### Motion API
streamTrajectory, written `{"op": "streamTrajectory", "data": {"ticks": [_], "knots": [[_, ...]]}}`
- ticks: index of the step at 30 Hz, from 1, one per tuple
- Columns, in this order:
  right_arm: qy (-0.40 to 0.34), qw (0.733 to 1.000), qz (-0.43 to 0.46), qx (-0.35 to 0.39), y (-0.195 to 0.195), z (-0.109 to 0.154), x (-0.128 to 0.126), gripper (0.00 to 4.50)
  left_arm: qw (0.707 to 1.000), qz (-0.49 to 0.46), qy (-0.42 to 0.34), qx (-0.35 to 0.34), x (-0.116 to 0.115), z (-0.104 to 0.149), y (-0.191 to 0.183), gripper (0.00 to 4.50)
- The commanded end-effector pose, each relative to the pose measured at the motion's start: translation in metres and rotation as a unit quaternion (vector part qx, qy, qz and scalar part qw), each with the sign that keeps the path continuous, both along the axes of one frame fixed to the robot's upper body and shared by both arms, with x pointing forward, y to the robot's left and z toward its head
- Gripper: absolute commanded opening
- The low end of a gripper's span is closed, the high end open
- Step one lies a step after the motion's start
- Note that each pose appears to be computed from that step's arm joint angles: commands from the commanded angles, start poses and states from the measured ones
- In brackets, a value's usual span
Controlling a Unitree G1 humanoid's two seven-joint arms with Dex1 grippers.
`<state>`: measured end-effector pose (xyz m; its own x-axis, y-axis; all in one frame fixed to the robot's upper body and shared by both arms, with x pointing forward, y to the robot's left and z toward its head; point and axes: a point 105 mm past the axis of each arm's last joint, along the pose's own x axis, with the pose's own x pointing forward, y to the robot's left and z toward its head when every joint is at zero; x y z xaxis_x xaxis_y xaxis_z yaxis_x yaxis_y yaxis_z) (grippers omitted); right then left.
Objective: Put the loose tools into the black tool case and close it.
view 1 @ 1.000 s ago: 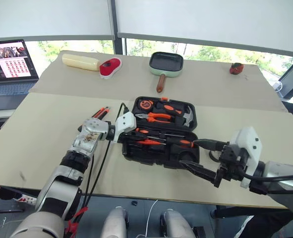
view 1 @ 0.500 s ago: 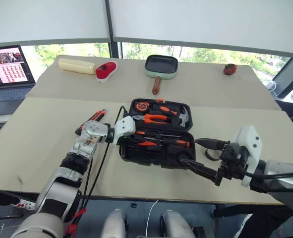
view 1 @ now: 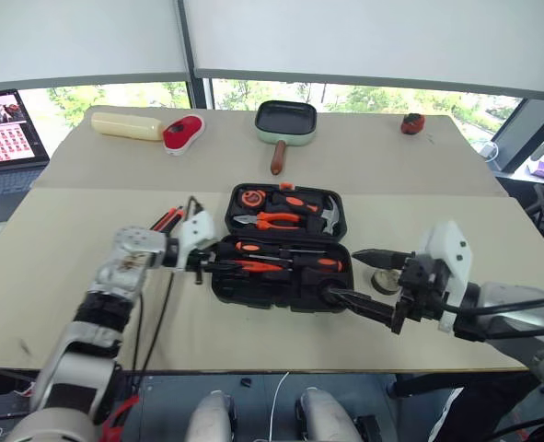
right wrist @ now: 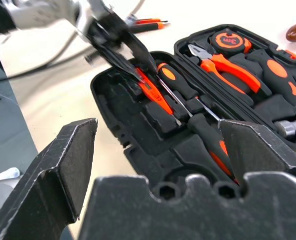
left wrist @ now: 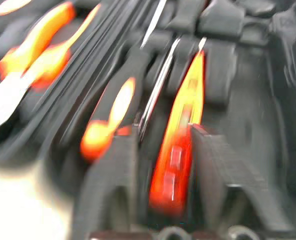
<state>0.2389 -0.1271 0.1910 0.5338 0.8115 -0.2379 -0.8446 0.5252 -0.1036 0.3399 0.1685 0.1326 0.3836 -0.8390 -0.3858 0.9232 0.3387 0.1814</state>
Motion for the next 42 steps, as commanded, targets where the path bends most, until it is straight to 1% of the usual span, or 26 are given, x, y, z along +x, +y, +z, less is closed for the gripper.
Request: {"op": "streamTrajectory", "data": {"ticks": [1,3,5,8,10,12,15,17,21,24,26,30,35,36,37,38,39,40,41,42], "knots": [[-0.037,0.999,0.037,0.001,0.01,0.012,0.008,4.5,0.993,0.103,-0.045,-0.035,-0.019,0.043,0.044,3.61],[-0.043,0.997,0.063,0.003,0.019,0.015,0.011,4.5,0.982,0.181,-0.039,-0.022,-0.038,0.037,0.079,4.41],[-0.04,0.995,0.086,0.006,0.024,0.016,0.012,4.5,0.969,0.246,-0.028,-0.014,-0.054,0.028,0.105,4.47],[-0.038,0.993,0.112,0.007,0.03,0.017,0.015,4.5,0.948,0.317,-0.016,0.006,-0.073,0.012,0.135,4.47],[-0.038,0.992,0.124,0.005,0.033,0.016,0.017,4.5,0.939,0.344,-0.01,0.02,-0.08,0.004,0.146,4.47],[-0.037,0.99,0.134,0.004,0.036,0.016,0.017,4.5,0.936,0.352,-0.011,0.028,-0.078,0.003,0.15,4.47],[-0.037,0.989,0.14,0.002,0.037,0.015,0.019,4.5,0.936,0.351,-0.013,0.029,-0.064,0.006,0.149,4.47],[-0.038,0.99,0.138,0.003,0.038,0.015,0.018,4.5,0.941,0.338,-0.001,0.029,-0.044,0.01,0.14,4.47],[-0.043,0.991,0.126,0.003,0.036,0.015,0.016,4.5,0.947,0.32,0.011,0.039,-0.012,0.018,0.127,4.47],[-0.048,0.992,0.114,0.008,0.037,0.014,0.01,4.5,0.94,0.331,0.019,0.08,0.025,0.015,0.123,4.47],[-0.05,0.993,0.106,0.01,0.038,0.013,0.007,4.5,0.939,0.326,0.032,0.107,0.041,0.01,0.118,4.47],[-0.054,0.994,0.095,0.012,0.04,0.013,0.005,4.5,0.936,0.325,0.049,0.126,0.056,0.002,0.115,4.47],[-0.059,0.995,0.075,0.012,0.039,0.011,0.003,4.5,0.939,0.307,0.062,0.141,0.065,-0.013,0.103,4.47],[-0.059,0.996,0.072,0.012,0.039,0.011,0.003,4.5,0.938,0.31,0.064,0.141,0.066,-0.014,0.103,3.95],[-0.059,0.996,0.069,0.012,0.038,0.011,0.003,4.5,0.938,0.309,0.066,0.14,0.066,-0.015,0.104,3.78],[-0.059,0.996,0.067,0.012,0.037,0.01,0.003,4.5,0.94,0.305,0.068,0.139,0.065,-0.015,0.105,3.37],[-0.059,0.996,0.065,0.011,0.037,0.01,0.003,4.5,0.941,0.301,0.069,0.138,0.065,-0.015,0.105,3.12],[-0.058,0.996,0.064,0.011,0.036,0.01,0.004,4.5,0.943,0.298,0.069,0.135,0.065,-0.015,0.104,2.71],[-0.058,0.996,0.061,0.009,0.035,0.009,0.004,4.5,0.948,0.29,0.064,0.119,0.065,-0.009,0.102,2.41],[-0.058,0.997,0.057,0.007,0.033,0.008,0.004,4.5,0.956,0.273,0.048,0.097,0.066,0.002,0.097,1.98]]}}
